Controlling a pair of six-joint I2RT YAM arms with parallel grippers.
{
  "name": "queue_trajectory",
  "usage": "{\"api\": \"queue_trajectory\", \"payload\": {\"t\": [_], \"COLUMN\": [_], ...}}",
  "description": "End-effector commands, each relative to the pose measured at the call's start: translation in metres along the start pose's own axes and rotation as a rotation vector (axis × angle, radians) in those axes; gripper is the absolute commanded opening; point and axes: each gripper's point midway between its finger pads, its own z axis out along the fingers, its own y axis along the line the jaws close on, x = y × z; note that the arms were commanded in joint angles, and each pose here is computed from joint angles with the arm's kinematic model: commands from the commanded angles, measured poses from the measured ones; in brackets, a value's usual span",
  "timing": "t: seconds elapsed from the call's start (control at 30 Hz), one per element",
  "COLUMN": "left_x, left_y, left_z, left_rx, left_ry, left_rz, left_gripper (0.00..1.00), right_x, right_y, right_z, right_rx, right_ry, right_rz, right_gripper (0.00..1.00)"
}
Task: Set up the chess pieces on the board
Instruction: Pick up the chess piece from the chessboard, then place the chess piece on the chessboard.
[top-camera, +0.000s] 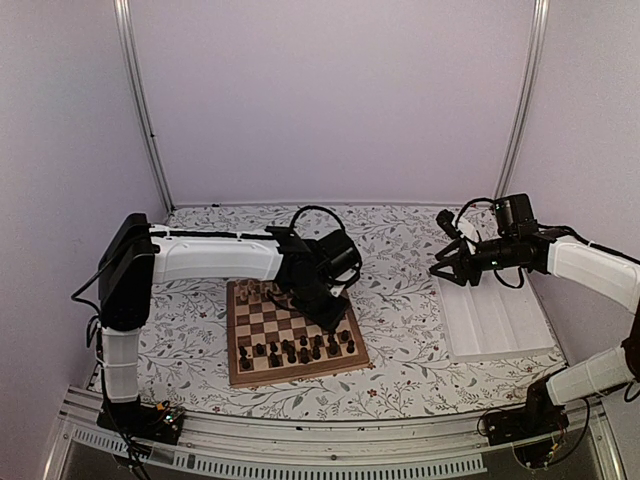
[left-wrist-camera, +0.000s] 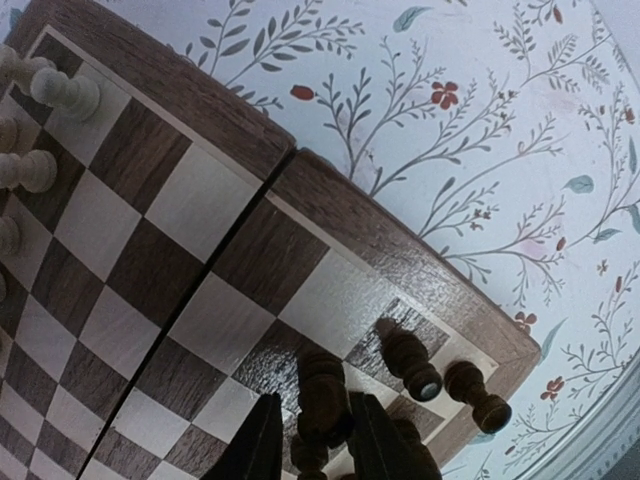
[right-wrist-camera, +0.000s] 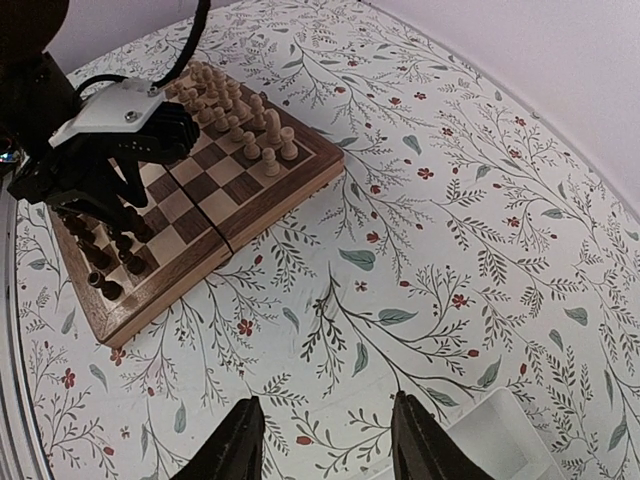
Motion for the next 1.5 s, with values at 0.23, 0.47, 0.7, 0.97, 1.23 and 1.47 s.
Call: {"api": "queue_trajectory", "payload": {"t": [0.23,0.47,0.7,0.97,1.23,1.47], "left_x": [0.000,0.001,0.053,0.114,0.138,0.142], "left_y": [0.004,0.030,0.047,0.048,0.047,0.046], "left_z": [-0.020,-0.077,-0.099,-0.096,-0.086,-0.075], "left_rx": [-0.050,-0.145,-0.143,-0.104,-0.101,-0.112], "left_ry": [-0.016,-0.087,-0.066,-0.018,0.005,0.021], "left_rz": [0.035,0.003,-0.110,-0.207,-0.233,-0.230], "left_gripper": [0.09,0.07,0.08,0.08,0.08,0.09], "right_x": [-0.002,-0.004,-0.004,-0.006,-0.006,-0.004], "right_y": [0.002,0.003,0.004,0.005,0.004,0.005], "right_z": [-0.002,-0.003,-0.003,-0.004,-0.005,-0.004], "right_rx": [-0.016,-0.018,-0.023,-0.023,-0.019,-0.021], "right_ry": [-0.008,-0.014,-0.017,-0.023,-0.023,-0.020], "right_rz": [-0.007,-0.009,-0.009,-0.011,-0.011,-0.008], "right_gripper": [0.46,0.46,0.46,0.46,0.46,0.46]}}
